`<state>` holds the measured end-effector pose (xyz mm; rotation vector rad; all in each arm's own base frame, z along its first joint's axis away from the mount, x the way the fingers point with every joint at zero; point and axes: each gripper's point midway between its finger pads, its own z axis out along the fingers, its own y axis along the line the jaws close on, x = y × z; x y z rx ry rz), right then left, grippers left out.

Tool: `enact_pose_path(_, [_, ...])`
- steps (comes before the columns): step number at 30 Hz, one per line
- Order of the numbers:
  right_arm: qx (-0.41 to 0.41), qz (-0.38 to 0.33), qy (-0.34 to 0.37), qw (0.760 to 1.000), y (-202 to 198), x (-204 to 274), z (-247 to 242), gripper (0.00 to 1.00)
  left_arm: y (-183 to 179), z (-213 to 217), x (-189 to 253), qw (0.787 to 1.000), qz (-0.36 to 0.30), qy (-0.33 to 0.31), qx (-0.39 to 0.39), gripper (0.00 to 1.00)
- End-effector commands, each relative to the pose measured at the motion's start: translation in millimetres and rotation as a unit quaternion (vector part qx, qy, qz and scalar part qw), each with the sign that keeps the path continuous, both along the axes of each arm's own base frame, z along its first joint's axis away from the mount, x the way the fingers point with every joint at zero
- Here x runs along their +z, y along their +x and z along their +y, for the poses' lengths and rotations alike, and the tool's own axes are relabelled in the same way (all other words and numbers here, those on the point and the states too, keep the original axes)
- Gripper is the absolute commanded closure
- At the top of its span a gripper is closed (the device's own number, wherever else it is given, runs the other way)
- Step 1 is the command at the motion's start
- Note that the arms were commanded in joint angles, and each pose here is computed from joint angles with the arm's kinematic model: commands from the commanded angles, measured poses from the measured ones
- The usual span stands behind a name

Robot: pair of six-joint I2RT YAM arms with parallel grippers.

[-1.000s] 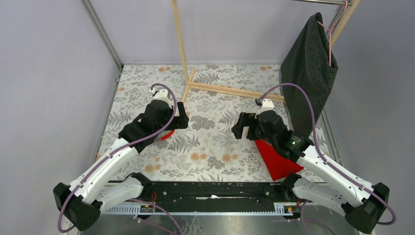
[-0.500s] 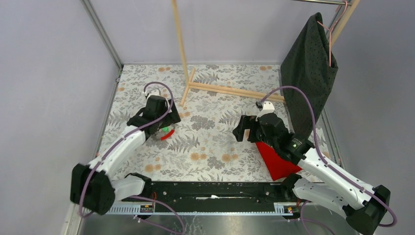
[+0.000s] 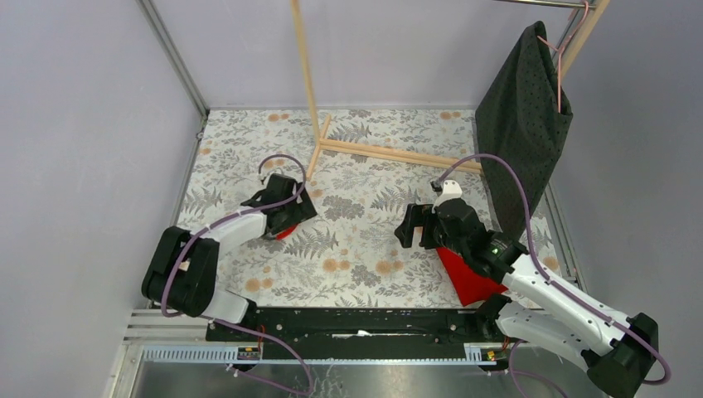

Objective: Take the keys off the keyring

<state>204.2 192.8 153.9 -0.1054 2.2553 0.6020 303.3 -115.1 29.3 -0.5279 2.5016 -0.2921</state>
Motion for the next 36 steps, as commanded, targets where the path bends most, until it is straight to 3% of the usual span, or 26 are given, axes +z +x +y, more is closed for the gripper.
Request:
enact_pose_path(1, [0.002,-0.016,0.007,1.000,0.2,8.0,0.0,0.00,-4.3,-33.7,-0.2,0.999,-0.018,-0.029,-0.018,0.01])
enact_pose_path(12, [-0.015,-0.024,0.005,1.000,-4.8,3.7,-13.1,0.00,-80.1,-147.3,19.7,0.990,-0.022,-0.086,-0.106,0.01])
enact_pose_path(14, [-0.019,-0.024,0.007,1.000,-5.4,2.6,-14.5,0.00,-83.0,-148.5,25.1,0.991,-0.027,-0.070,-0.111,0.02])
enact_pose_path(18, [-0.026,-0.023,0.006,0.999,-7.2,1.1,-18.5,0.00,-79.2,-137.0,34.1,0.989,-0.040,-0.007,-0.143,0.18])
enact_pose_path(22, [-0.032,-0.031,0.010,0.999,-8.1,3.5,-22.3,0.00,-89.4,-124.5,33.7,0.976,-0.043,0.071,-0.202,0.24])
enact_pose_path(28, [-0.032,-0.035,0.011,0.999,-9.1,5.1,-24.4,0.00,-109.3,-130.5,17.4,0.951,-0.046,0.126,-0.279,0.33])
enact_pose_path(36, [-0.033,-0.038,0.016,0.999,-13.0,8.0,-27.8,0.00,-109.9,-143.3,-8.5,0.936,-0.046,0.153,-0.315,0.38])
